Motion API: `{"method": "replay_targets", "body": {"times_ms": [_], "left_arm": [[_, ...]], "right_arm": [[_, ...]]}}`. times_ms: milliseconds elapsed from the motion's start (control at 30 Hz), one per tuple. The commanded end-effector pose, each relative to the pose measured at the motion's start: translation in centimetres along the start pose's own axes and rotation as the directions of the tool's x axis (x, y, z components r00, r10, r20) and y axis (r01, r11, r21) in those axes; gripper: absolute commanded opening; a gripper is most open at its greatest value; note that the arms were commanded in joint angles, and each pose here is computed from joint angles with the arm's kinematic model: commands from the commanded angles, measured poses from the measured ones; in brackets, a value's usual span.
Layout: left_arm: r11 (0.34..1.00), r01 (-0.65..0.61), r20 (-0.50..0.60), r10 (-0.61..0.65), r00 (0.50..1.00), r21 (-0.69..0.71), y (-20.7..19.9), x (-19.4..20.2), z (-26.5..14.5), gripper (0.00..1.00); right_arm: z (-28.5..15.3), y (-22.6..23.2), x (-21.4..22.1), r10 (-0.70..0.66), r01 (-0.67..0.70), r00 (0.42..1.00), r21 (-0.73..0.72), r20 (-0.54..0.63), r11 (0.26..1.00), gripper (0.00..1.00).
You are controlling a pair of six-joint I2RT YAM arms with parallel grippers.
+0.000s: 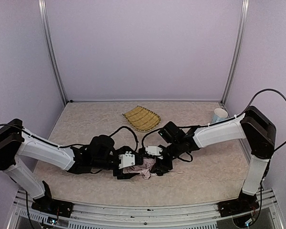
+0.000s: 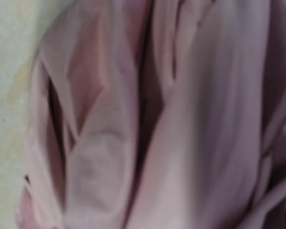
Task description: Put away the umbrella
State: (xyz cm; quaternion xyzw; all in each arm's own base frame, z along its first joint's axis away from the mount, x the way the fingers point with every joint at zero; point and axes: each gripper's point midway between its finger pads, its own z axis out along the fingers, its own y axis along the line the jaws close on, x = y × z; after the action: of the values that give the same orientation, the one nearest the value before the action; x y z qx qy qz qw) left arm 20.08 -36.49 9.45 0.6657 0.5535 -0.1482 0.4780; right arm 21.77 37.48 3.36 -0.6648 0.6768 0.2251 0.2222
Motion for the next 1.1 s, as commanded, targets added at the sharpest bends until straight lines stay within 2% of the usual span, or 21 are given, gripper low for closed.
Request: {"method": "replay_targets", "body": {"times_ms": [0,67,133,167,200,233,400,500,533,567,633,900,933,1000,1067], "left_arm": [[0.986,-0.160,-0.172,0.165,0.971,0.046,-0.7,3.1,1.6,0.84],[0.979,-0.205,-0.180,0.204,0.962,0.015,0.6,3.0,2.3,0.85],[0.980,-0.197,-0.166,0.200,0.966,0.032,1.1,2.8,3.0,0.86],[0.983,-0.172,-0.151,0.179,0.972,0.060,0.9,2.8,3.3,0.89],[0.985,-0.142,-0.123,0.154,0.980,0.099,0.6,2.7,3.6,0.98],[0.986,-0.115,-0.128,0.130,0.983,0.124,0.4,3.3,3.8,0.99],[0.975,-0.043,-0.225,0.093,0.970,0.217,-1.5,7.1,5.2,0.97],[0.963,-0.005,-0.290,0.086,0.953,0.268,-3.0,8.5,5.3,0.85],[0.962,0.004,-0.309,0.083,0.947,0.273,-3.3,8.9,5.3,0.78],[0.960,0.010,-0.325,0.085,0.942,0.280,-3.7,9.2,5.2,0.64],[0.958,0.010,-0.325,0.087,0.942,0.286,-4.4,9.1,5.0,0.45],[0.959,-0.092,-0.333,0.183,0.925,0.269,-7.2,9.5,4.4,0.00],[0.956,-0.104,-0.336,0.196,0.921,0.273,-7.5,9.6,4.4,0.00],[0.949,-0.125,-0.352,0.227,0.908,0.290,-8.3,9.9,4.4,0.00],[0.937,-0.151,-0.363,0.266,0.893,0.314,-9.2,10.1,4.3,0.00]], "right_arm": [[0.8,3.8,5.1,0.127,-0.155,0.979,-0.180,-0.156,0.971,0.55],[0.9,3.7,4.9,0.121,-0.148,0.982,-0.188,-0.148,0.971,0.55],[0.9,3.6,4.7,0.124,-0.150,0.982,-0.199,-0.139,0.968,0.56],[0.9,3.5,4.6,0.128,-0.153,0.983,-0.206,-0.131,0.966,0.56],[0.8,3.4,4.6,0.134,-0.158,0.983,-0.210,-0.124,0.965,0.56],[0.7,3.2,4.5,0.138,-0.160,0.984,-0.209,-0.116,0.965,0.56],[0.4,2.8,3.8,0.137,-0.150,0.987,-0.197,-0.079,0.969,0.56],[-0.1,2.1,3.1,0.140,-0.147,0.989,-0.154,-0.055,0.977,0.58],[-0.5,1.7,2.7,0.145,-0.149,0.989,-0.132,-0.043,0.980,0.60],[-0.8,1.3,2.2,0.146,-0.148,0.989,-0.107,-0.026,0.983,0.63],[-2.0,0.4,1.1,0.163,-0.162,0.987,-0.050,0.008,0.986,0.68],[-10.1,-1.7,-4.0,0.171,-0.216,0.956,0.178,0.238,0.960,0.82],[-11.0,-2.0,-4.1,0.167,-0.224,0.952,0.215,0.255,0.950,0.84],[-13.2,-2.6,-4.4,0.158,-0.248,0.940,0.290,0.301,0.924,0.98],[-15.8,-3.7,-4.8,0.146,-0.291,0.916,0.368,0.375,0.883,1.00]]}}
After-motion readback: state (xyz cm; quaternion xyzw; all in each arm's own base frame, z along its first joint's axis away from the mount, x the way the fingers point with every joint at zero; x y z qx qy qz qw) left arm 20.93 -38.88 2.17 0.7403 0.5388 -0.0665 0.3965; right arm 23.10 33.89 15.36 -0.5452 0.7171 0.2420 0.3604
